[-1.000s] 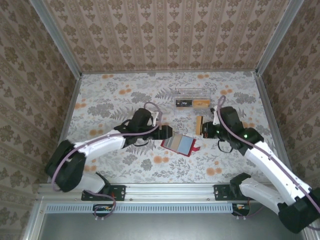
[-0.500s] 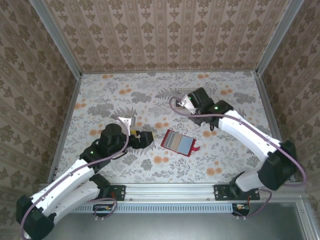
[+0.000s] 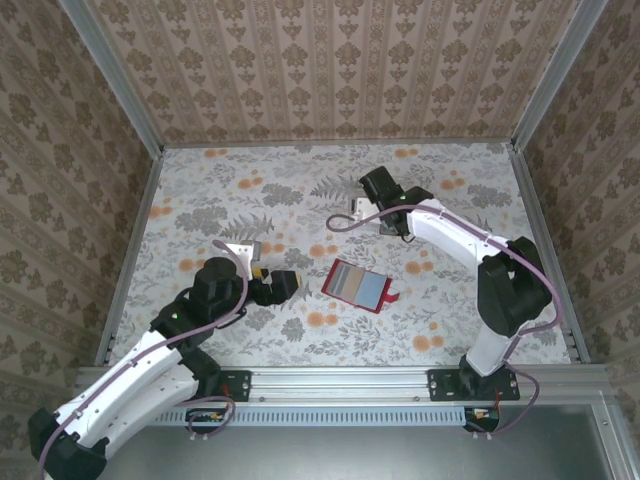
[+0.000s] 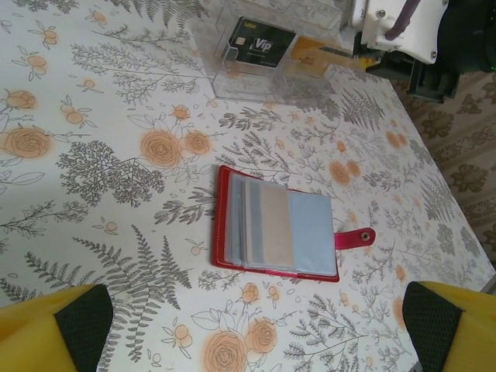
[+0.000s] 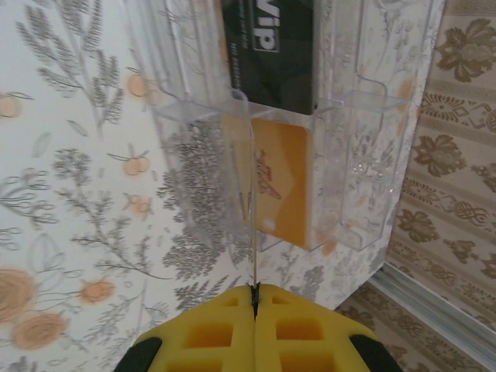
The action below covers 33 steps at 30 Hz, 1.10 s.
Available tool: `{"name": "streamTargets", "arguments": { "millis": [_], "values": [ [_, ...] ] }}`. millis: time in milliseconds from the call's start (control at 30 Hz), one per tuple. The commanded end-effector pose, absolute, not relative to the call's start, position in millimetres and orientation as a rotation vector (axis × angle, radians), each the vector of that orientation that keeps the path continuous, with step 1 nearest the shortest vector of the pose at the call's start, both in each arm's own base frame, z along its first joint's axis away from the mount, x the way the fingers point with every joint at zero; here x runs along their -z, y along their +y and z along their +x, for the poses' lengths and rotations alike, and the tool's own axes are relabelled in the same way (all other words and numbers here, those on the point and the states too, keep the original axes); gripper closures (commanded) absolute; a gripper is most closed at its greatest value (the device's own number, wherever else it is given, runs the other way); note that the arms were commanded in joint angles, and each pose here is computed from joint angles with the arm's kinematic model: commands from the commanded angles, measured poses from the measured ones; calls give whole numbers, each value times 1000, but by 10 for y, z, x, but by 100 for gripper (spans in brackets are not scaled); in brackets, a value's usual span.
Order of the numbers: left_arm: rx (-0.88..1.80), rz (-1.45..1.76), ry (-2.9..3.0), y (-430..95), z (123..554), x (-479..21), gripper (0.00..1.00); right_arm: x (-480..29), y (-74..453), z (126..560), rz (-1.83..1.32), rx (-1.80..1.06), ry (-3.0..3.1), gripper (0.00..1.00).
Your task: Take the credit cards out of the card holder
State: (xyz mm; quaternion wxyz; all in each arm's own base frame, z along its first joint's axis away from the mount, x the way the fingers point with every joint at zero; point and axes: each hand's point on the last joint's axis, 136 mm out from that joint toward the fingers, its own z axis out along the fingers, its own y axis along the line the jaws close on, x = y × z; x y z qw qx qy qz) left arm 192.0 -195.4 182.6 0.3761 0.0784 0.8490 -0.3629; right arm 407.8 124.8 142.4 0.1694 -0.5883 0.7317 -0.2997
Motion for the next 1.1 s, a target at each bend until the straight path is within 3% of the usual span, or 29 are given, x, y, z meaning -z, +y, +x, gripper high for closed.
{"name": "streamTargets", "arguments": {
  "millis": [0, 1067],
  "values": [
    [881, 200, 2186, -1888, 1924, -1750, 0, -1470, 1170, 4252, -1708, 930, 2036, 100],
    [827, 138, 2234, -1833, 2015, -1636, 0, -1374, 1071, 4285, -1676, 564, 1852, 100]
  ]
}}
